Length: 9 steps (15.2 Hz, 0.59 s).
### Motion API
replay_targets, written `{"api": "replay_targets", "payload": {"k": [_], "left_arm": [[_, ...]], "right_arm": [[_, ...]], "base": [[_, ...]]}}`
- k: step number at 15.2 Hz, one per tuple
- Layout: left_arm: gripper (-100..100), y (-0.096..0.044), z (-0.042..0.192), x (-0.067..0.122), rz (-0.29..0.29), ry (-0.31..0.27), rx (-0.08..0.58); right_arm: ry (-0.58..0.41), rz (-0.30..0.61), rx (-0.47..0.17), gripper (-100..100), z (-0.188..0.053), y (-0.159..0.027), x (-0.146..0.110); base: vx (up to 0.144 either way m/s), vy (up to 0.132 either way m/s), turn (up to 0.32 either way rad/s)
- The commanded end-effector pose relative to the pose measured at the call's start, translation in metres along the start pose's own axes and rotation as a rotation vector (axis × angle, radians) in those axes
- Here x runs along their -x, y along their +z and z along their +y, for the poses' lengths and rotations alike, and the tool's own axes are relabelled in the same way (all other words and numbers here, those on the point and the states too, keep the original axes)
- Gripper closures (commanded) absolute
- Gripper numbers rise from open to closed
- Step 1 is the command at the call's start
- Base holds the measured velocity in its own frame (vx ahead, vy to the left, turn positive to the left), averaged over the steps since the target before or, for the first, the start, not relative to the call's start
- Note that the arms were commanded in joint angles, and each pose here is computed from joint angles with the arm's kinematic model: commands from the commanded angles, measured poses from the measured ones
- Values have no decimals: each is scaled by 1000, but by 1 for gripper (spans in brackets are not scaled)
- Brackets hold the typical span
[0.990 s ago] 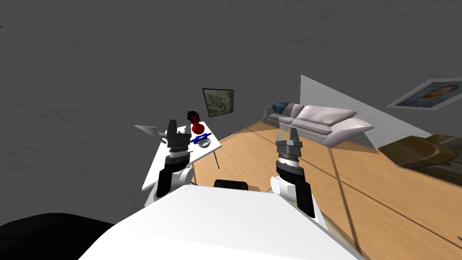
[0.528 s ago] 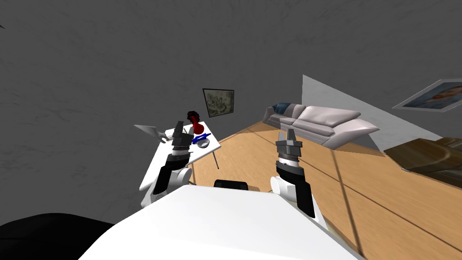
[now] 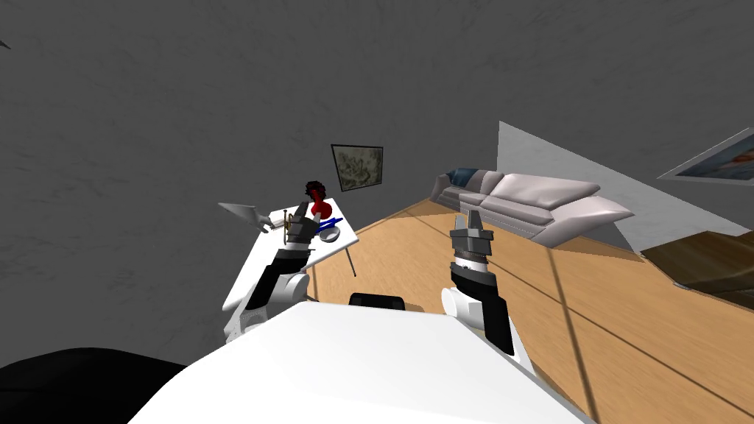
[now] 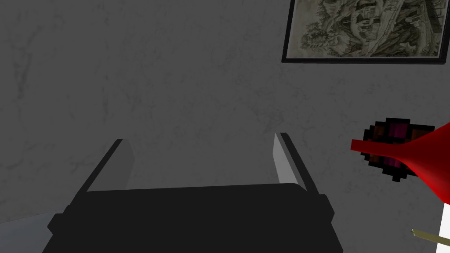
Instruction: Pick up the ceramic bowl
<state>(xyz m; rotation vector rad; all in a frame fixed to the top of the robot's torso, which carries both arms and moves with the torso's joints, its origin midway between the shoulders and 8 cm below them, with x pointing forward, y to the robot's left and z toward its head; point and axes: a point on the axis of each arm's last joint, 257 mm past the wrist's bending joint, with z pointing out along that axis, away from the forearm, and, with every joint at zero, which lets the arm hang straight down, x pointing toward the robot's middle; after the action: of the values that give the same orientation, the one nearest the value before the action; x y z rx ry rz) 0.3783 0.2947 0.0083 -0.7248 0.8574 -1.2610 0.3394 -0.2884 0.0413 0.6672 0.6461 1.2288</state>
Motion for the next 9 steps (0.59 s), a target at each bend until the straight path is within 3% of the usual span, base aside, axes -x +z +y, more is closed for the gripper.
{"api": "replay_targets", "payload": {"k": [1,9], "left_arm": [[-100,0,17,2,13,-8,57],[-100,-4,64,9,42,-30,229]], "right_arm": [[0,0,0,0,0,0,0],[0,0,0,0,0,0,0]], "base": [[28,-35,43],[31,-45,39]]}}
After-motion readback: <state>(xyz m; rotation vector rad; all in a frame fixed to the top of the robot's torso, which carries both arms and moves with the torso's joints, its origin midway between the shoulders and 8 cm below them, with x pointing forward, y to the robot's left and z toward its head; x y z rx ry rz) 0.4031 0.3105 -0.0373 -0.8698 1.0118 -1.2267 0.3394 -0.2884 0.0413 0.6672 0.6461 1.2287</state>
